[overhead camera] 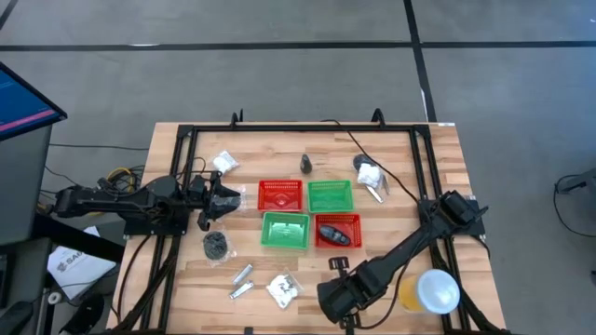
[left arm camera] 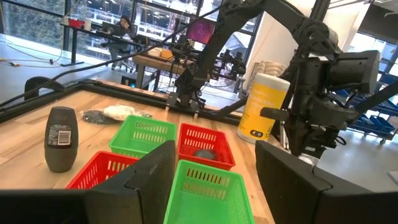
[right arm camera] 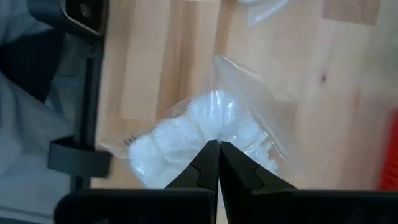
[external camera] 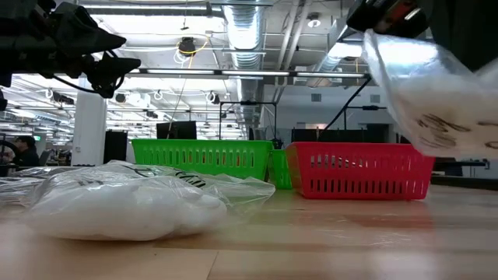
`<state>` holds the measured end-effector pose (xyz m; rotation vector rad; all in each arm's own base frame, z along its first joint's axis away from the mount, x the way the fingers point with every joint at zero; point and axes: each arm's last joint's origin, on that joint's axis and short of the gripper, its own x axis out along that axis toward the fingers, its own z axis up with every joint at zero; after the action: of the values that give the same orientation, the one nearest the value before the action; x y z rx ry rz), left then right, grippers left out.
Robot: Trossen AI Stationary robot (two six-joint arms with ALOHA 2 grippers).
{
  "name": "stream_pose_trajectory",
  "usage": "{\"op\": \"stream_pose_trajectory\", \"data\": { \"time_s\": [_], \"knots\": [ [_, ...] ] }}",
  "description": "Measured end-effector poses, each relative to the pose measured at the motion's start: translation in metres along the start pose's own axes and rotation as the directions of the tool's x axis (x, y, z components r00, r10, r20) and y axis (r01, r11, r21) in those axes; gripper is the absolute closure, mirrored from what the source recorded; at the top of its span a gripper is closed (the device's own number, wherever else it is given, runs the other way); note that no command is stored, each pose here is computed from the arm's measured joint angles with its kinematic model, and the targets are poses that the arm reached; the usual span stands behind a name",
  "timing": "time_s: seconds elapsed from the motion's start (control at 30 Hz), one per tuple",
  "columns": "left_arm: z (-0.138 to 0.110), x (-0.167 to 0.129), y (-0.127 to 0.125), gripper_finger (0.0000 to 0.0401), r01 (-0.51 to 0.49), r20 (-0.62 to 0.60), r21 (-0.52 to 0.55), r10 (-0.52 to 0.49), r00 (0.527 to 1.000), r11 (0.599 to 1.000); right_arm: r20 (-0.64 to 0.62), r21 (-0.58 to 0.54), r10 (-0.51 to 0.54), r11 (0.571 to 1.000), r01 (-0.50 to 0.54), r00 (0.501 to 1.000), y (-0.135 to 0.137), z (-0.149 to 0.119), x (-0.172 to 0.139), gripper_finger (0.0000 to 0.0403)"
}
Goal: Pick & Place Travel size toiletries
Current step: Put the white cotton pack into the right green basket
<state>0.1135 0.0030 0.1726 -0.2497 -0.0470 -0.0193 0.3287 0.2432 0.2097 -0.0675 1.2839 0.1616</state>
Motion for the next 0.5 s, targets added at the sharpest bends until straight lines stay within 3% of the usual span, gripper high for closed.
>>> {"op": "stream_pose_trajectory", "data": {
  "time_s": [0.5],
  "knots": [
    [0.0, 0.0, 0.0, 0.0188, 0.0, 0.0, 0.0, 0.0, 1.0, 1.0, -0.113, -0.028, -0.093, 0.995, 0.091, 0.989, -0.045, 0.017, -0.029, 0.0403]
  ]
}}
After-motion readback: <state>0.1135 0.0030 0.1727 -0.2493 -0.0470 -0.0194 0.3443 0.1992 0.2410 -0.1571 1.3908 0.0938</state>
